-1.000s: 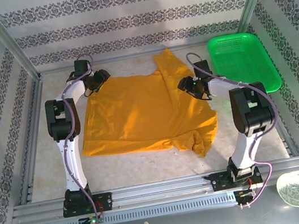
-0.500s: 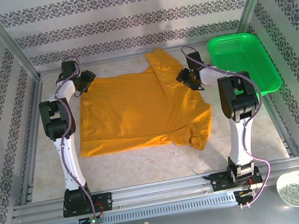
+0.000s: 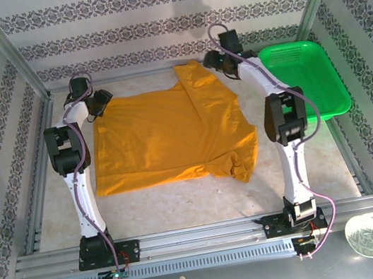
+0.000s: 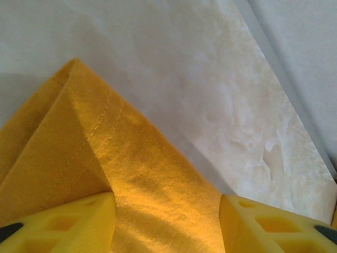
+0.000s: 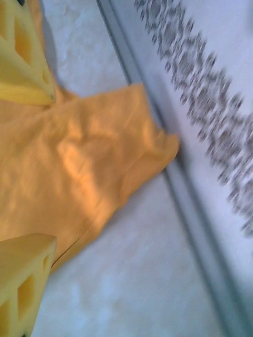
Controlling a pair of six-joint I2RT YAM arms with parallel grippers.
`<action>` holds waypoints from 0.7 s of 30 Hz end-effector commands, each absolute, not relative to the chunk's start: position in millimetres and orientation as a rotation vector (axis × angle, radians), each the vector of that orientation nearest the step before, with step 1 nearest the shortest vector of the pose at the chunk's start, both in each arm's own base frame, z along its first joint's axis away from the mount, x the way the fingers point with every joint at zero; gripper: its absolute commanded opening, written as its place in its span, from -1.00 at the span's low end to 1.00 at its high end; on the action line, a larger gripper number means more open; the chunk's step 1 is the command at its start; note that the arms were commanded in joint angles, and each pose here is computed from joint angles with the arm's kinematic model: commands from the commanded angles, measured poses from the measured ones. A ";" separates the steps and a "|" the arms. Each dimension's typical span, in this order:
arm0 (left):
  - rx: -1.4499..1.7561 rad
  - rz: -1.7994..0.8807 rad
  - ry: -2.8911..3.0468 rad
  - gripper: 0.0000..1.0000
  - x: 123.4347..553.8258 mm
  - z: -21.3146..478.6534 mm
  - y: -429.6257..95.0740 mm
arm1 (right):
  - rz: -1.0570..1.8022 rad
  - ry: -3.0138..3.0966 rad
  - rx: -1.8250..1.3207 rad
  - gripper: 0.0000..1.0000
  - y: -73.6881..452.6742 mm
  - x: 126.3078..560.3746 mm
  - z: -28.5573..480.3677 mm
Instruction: Fold the inside-out t-shirt
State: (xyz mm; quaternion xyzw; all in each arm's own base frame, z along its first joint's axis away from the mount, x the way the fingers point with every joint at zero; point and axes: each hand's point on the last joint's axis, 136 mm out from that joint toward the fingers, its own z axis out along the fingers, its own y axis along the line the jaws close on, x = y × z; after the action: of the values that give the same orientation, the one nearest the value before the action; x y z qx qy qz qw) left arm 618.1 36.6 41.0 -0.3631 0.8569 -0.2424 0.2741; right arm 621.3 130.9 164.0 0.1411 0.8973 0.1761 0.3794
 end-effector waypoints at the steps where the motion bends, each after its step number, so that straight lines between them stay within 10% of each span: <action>1: -1.023 -0.652 2.380 0.10 598.5 19.8 32.7 | 0.286 2.427 0.222 0.37 139.4 625.7 126.7; 21: -0.994 -0.675 2.383 0.09 600.0 27.1 29.5 | 0.254 2.454 0.178 0.47 137.1 660.7 63.8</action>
State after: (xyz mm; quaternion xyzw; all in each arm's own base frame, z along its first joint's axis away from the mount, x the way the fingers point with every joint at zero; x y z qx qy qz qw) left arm 616.1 33.9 41.6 -0.3586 0.8574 -0.2483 0.2732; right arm 657.5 128.2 54.4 0.0761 0.9414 0.0792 0.3189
